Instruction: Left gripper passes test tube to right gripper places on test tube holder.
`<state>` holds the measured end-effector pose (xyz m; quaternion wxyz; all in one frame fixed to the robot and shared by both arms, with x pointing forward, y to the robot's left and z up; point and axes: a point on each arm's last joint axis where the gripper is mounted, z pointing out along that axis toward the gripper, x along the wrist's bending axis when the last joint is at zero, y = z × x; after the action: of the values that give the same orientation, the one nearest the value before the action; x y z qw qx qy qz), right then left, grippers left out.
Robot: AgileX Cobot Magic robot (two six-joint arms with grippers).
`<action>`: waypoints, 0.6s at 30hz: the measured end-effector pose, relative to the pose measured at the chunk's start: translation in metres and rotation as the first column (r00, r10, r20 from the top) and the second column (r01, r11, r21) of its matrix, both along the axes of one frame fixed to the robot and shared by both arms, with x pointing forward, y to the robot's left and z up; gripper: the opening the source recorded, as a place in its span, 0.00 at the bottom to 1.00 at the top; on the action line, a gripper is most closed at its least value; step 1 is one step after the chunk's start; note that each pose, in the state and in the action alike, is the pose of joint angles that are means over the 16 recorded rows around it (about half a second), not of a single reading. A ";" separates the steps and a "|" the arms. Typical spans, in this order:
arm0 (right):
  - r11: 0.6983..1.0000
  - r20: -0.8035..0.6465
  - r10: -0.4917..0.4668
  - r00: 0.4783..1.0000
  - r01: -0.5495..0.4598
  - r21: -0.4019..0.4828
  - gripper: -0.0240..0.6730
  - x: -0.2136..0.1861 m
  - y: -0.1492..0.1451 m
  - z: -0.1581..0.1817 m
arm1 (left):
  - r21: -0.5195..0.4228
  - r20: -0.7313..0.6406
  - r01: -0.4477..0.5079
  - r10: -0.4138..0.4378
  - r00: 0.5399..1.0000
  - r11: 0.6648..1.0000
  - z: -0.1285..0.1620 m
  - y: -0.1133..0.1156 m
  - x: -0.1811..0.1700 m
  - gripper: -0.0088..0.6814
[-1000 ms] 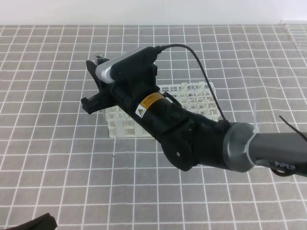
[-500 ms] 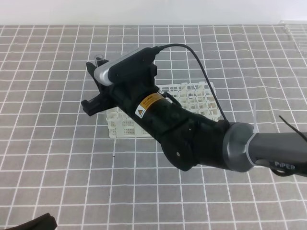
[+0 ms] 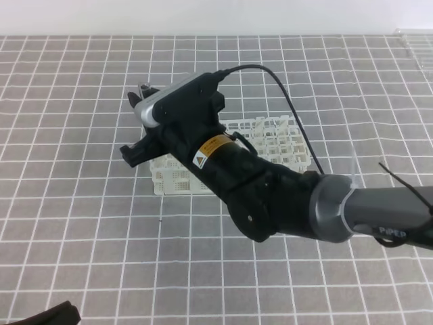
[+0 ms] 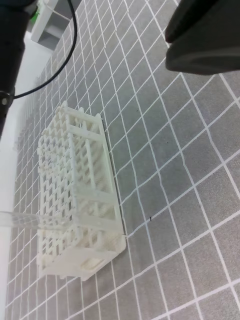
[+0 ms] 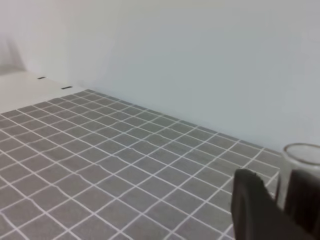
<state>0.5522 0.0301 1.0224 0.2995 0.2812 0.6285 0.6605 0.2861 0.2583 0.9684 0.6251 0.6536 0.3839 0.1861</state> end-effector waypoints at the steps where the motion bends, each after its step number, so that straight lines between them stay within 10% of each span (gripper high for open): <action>1: 1.000 -0.001 -0.001 1.000 0.001 0.000 0.16 0.000 0.000 -0.001 | 0.000 0.000 0.000 0.000 1.000 1.000 0.000 0.000 0.000 0.01; 18: 0.999 0.009 -0.021 1.000 0.020 0.031 0.16 0.005 0.002 -0.005 | 0.000 0.000 0.000 0.000 1.000 1.000 0.001 0.000 0.000 0.01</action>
<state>0.5574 0.0325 1.0175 0.3047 0.2893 0.6138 0.6684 0.2861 0.2584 0.9690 0.6252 0.6535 0.3839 0.1861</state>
